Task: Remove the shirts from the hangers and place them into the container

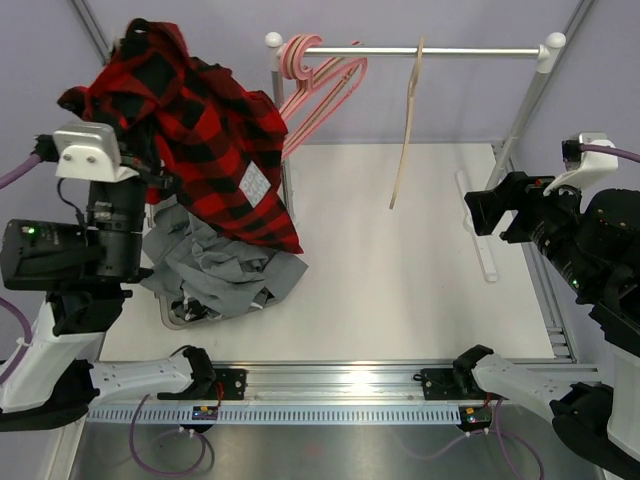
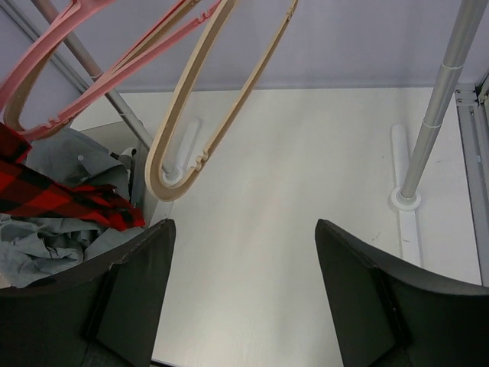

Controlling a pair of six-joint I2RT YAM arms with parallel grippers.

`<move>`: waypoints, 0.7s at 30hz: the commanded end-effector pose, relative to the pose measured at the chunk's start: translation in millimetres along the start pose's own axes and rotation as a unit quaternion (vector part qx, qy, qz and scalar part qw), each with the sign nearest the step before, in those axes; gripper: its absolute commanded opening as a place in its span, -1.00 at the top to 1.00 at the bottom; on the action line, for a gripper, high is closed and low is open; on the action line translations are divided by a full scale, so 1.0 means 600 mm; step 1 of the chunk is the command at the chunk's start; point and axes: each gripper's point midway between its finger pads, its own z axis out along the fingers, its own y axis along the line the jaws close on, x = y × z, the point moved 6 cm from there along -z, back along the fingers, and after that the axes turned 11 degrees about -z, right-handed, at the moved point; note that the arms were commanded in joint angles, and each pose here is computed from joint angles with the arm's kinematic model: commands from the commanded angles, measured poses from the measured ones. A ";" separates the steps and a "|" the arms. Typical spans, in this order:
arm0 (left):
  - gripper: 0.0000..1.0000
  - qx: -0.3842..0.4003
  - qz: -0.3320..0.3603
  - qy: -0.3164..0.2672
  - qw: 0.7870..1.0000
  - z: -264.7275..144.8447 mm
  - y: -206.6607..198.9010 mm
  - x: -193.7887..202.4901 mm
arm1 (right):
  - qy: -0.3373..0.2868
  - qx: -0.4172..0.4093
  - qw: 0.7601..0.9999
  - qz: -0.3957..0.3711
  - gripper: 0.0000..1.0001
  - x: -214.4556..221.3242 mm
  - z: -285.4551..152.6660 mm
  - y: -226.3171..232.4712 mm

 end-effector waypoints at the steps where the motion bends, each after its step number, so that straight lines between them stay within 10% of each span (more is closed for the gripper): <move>1: 1.00 -0.092 -0.026 -0.075 0.993 -0.024 0.083 -0.070 | -0.014 -0.002 1.000 -0.009 -0.65 -0.012 0.009 0.002; 21: 1.00 -0.157 0.004 -0.039 0.987 -0.053 0.111 -0.021 | -0.019 -0.024 1.000 0.006 -0.68 -0.006 -0.008 0.007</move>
